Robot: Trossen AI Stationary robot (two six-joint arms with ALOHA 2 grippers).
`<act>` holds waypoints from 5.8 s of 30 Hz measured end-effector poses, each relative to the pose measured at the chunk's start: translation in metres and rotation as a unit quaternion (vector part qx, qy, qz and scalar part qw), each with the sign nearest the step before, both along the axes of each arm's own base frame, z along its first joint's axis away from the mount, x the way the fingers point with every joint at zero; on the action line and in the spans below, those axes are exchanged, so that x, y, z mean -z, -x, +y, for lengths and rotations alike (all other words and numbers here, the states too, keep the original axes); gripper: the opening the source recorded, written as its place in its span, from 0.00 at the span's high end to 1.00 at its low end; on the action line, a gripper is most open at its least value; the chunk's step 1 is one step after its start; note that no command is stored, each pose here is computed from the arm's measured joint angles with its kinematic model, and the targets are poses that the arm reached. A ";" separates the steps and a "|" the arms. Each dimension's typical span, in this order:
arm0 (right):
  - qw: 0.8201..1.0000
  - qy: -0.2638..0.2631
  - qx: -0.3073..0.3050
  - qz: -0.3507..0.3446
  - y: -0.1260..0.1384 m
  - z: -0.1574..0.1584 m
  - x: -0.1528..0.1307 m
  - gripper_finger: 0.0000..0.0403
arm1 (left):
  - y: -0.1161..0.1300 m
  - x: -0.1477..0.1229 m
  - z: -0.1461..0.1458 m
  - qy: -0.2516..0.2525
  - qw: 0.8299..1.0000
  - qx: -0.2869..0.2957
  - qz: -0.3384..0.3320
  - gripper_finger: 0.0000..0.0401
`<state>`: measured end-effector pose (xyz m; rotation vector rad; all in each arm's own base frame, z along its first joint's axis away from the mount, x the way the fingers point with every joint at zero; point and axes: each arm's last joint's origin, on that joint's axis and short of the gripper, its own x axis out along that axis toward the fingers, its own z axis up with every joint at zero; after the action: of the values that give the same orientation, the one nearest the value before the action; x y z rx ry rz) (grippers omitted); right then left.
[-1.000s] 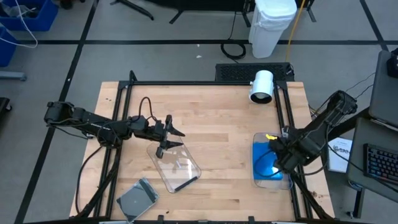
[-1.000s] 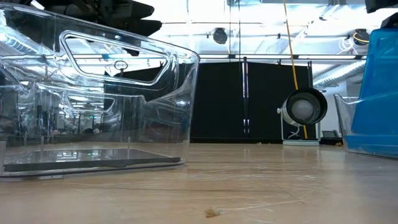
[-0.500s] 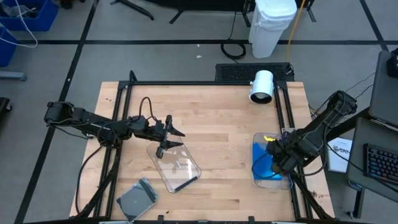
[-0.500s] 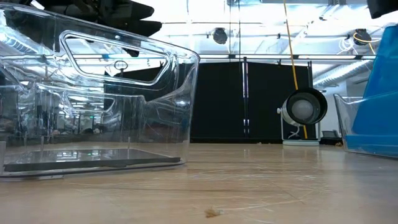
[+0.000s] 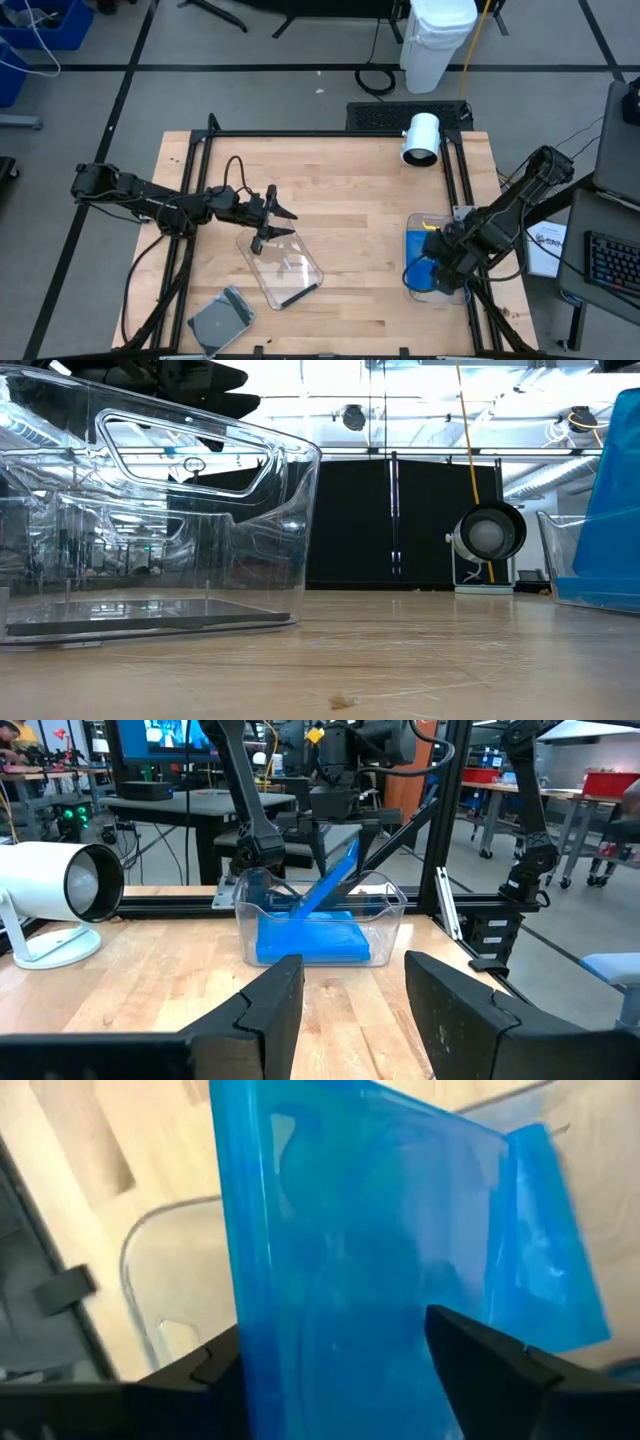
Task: Pick & place jewel cases by type
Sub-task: Put the blue disc case into the right transparent bin, then adjust the left transparent bin
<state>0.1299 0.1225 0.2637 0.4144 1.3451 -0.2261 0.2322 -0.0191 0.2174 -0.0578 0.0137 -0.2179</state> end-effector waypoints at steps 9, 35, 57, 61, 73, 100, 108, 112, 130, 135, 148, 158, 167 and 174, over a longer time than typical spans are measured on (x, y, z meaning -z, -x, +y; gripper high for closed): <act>0.999 -0.011 0.012 0.029 0.003 -0.001 0.001 0.33 | 0.000 0.000 0.000 0.004 1.000 0.000 0.001 0.55; 0.960 0.129 -0.119 -0.220 -0.024 0.008 -0.012 0.31 | 0.000 0.001 0.000 0.013 1.000 -0.001 0.010 0.55; 0.855 0.217 -0.092 -0.461 -0.022 -0.103 0.017 0.38 | 0.000 0.001 0.000 0.014 1.000 -0.001 0.010 0.55; 0.833 0.232 -0.084 -0.496 -0.012 -0.117 0.014 0.38 | 0.000 0.001 0.000 0.014 1.000 -0.001 0.010 0.55; 0.816 0.291 -0.013 -0.499 0.006 -0.146 0.038 0.38 | 0.000 0.001 0.000 0.013 1.000 -0.001 0.010 0.55; 0.754 0.357 0.055 -0.548 0.032 -0.160 0.092 0.38 | 0.000 0.001 0.000 0.014 1.000 -0.001 0.010 0.55; 0.730 0.374 0.052 -0.570 0.039 -0.157 0.087 0.38 | 0.000 0.001 0.000 0.014 1.000 -0.001 0.010 0.55; 0.727 0.377 0.050 -0.572 0.040 -0.157 0.086 0.38 | 0.000 0.001 0.000 0.014 1.000 -0.001 0.010 0.55; 0.731 0.402 0.104 -0.542 0.042 -0.160 0.089 0.38 | 0.000 0.001 0.000 0.014 1.000 -0.001 0.010 0.55; 0.723 0.404 0.108 -0.550 0.042 -0.160 0.086 0.38 | 0.000 0.001 0.000 0.014 1.000 -0.001 0.010 0.55; 0.722 0.404 0.108 -0.551 0.042 -0.160 0.086 0.38 | 0.000 -0.003 0.001 0.018 1.000 -0.018 -0.013 0.55; 0.722 0.404 0.108 -0.552 0.042 -0.160 0.086 0.38 | 0.001 0.007 -0.004 0.109 0.990 0.060 0.067 0.55; 0.722 0.404 0.108 -0.552 0.042 -0.160 0.086 0.38 | 0.000 -0.011 -0.061 0.073 0.982 0.134 0.108 0.76; 0.722 0.404 0.108 -0.552 0.042 -0.160 0.086 0.38 | 0.005 -0.038 -0.109 0.060 0.962 0.006 0.267 0.98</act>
<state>0.0876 -0.0378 0.1777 -0.0899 -0.0706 -0.6112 0.2267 -0.1281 0.2559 -0.2363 0.5392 -0.2108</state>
